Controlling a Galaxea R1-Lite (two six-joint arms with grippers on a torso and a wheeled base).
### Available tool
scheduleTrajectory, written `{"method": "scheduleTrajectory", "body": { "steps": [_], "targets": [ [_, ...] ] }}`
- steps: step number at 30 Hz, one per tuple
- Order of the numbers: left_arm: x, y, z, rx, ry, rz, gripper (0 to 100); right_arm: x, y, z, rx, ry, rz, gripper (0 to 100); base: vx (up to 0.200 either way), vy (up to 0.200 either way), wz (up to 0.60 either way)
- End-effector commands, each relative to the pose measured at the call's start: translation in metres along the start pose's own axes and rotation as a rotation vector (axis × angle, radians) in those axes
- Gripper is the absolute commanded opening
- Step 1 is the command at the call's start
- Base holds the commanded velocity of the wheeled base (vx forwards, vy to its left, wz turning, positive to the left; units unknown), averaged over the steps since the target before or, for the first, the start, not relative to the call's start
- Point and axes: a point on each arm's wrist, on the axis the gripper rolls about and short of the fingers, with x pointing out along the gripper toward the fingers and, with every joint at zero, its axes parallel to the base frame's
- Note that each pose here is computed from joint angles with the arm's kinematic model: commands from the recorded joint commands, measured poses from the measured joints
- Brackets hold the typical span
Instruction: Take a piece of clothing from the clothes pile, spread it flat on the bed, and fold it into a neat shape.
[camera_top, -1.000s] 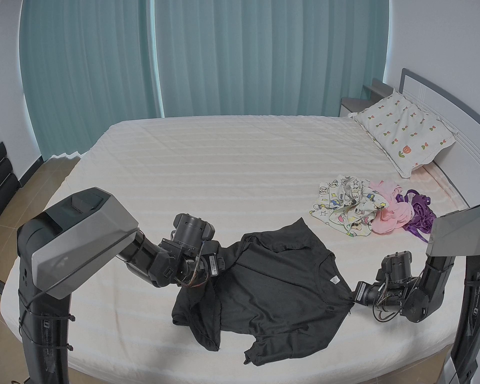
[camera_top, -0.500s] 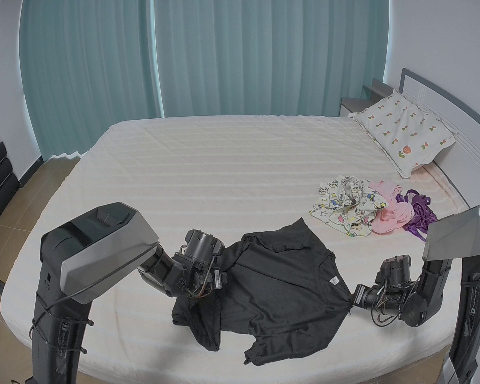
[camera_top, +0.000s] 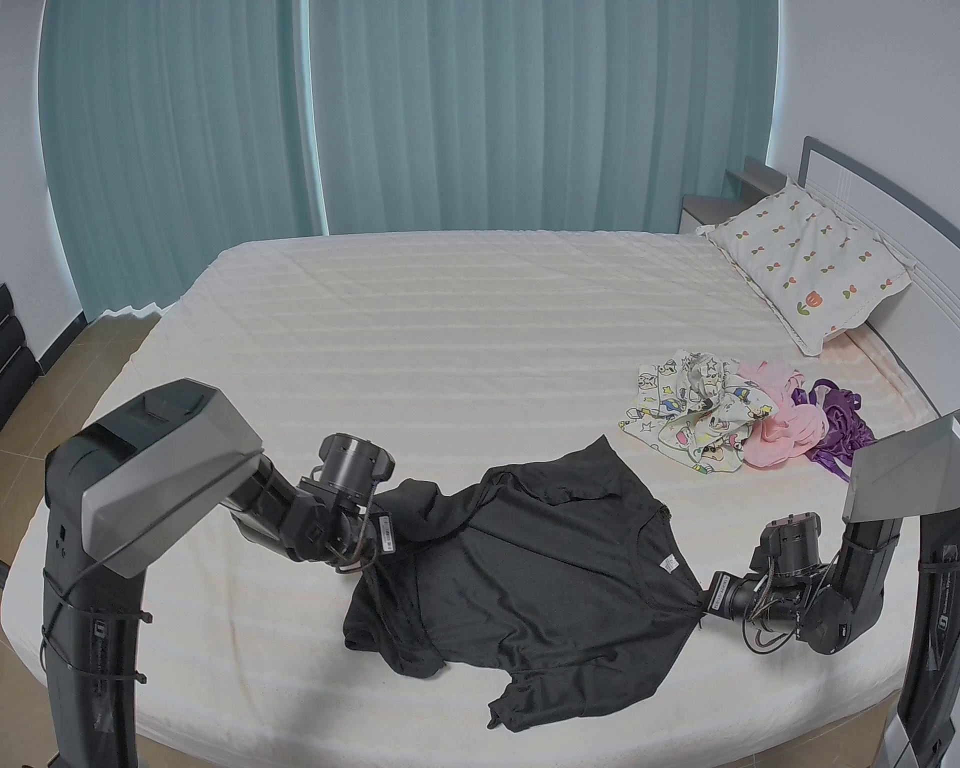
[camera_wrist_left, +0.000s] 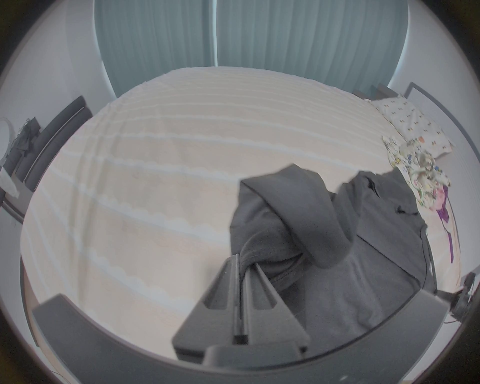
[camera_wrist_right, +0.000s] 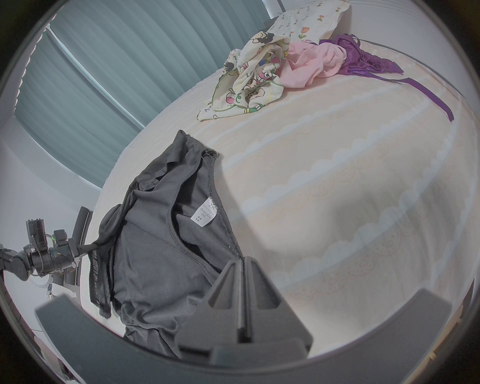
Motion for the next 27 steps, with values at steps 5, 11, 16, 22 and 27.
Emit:
{"method": "scheduleTrajectory", "body": {
  "steps": [5,11,16,22,27],
  "targets": [
    [-0.005,0.064,0.054,-0.104,-0.081,0.055,0,0.001,-0.003,0.001,0.006,0.002,-0.011,0,0.000,0.000,0.00],
    [0.007,0.088,0.064,-0.158,-0.054,-0.010,0,0.001,-0.005,0.002,0.011,-0.002,-0.016,0,0.000,0.000,0.00],
    [0.021,0.105,0.068,-0.195,-0.041,-0.039,100,0.000,-0.009,0.007,0.022,-0.016,-0.025,0,0.000,0.000,0.00],
    [0.042,0.127,0.082,-0.258,-0.077,-0.010,100,0.000,-0.012,0.012,0.035,-0.032,-0.032,0,0.000,0.000,0.00],
    [0.055,0.139,0.083,-0.310,-0.076,0.009,100,0.001,-0.013,0.011,0.036,-0.029,-0.035,0,0.000,0.000,0.00]
  ]
}}
